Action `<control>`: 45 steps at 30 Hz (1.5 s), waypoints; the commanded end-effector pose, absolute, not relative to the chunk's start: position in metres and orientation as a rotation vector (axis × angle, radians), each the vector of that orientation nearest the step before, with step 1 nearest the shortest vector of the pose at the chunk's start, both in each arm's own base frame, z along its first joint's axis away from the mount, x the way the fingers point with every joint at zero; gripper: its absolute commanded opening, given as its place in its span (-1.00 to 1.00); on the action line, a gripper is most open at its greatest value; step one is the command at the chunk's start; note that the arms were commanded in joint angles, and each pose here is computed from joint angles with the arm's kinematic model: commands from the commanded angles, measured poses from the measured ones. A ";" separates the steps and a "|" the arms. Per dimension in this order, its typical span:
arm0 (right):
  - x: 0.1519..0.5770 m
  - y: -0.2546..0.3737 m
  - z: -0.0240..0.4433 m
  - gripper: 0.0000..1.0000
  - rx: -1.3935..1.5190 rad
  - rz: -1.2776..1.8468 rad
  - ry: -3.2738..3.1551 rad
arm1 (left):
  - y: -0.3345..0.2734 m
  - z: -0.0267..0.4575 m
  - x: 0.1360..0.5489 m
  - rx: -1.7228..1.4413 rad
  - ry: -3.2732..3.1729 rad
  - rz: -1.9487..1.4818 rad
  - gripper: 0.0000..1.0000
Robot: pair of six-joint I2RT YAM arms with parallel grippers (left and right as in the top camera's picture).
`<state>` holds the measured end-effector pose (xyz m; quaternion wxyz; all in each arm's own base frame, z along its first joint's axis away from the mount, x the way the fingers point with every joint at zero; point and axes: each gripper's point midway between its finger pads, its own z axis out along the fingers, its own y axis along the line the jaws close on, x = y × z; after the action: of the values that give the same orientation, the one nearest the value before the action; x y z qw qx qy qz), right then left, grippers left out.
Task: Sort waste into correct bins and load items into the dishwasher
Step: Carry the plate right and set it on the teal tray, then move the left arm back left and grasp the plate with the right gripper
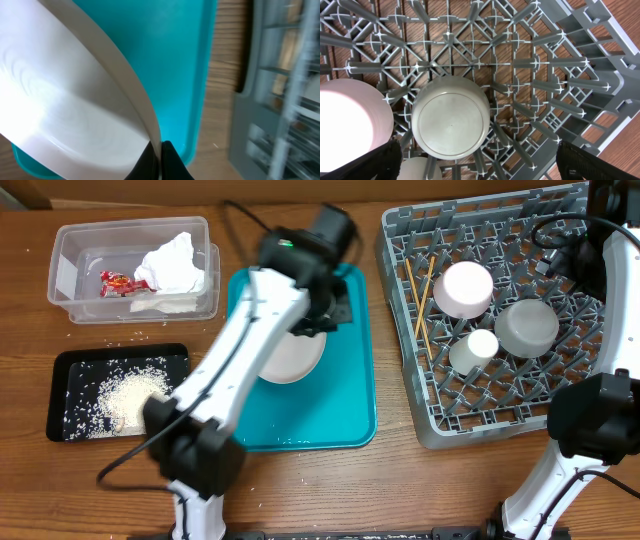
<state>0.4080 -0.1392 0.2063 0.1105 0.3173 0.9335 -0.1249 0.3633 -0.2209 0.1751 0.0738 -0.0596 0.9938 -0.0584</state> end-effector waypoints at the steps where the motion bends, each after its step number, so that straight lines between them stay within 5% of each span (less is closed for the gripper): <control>1: 0.408 -0.140 0.231 1.00 0.932 -0.352 2.669 | -0.212 0.133 0.373 -0.213 2.983 0.103 -0.92; 8: 0.408 -0.140 0.231 1.00 0.932 -0.352 2.669 | -0.229 0.087 0.359 -0.190 3.147 0.076 -0.85; 12: 0.408 -0.140 0.231 1.00 0.932 -0.352 2.669 | -0.231 0.091 0.365 -0.115 3.134 0.042 0.19; 14: 0.408 -0.140 0.231 1.00 0.932 -0.352 2.669 | -0.231 0.095 0.368 -0.036 3.127 0.032 0.50; 21: 0.433 -0.135 0.236 1.00 0.911 -0.243 2.591 | -0.212 0.164 0.395 -0.099 3.023 -0.057 0.51; 32: 0.452 0.033 0.271 1.00 0.580 1.065 2.609 | -0.077 0.288 0.457 -0.538 2.638 -0.211 0.63; 40: 0.429 0.135 0.230 1.00 0.150 0.688 2.847 | 0.028 0.291 0.463 -0.837 2.545 -0.188 1.00; 45: 0.408 0.211 0.198 1.00 -0.113 0.561 2.918 | 0.082 0.291 0.456 -0.931 2.503 -0.103 1.00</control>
<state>0.4186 0.1862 0.2150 0.0799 0.0065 0.9675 0.2400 0.4631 0.0533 0.2804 0.2160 -0.3307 0.9170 -0.0556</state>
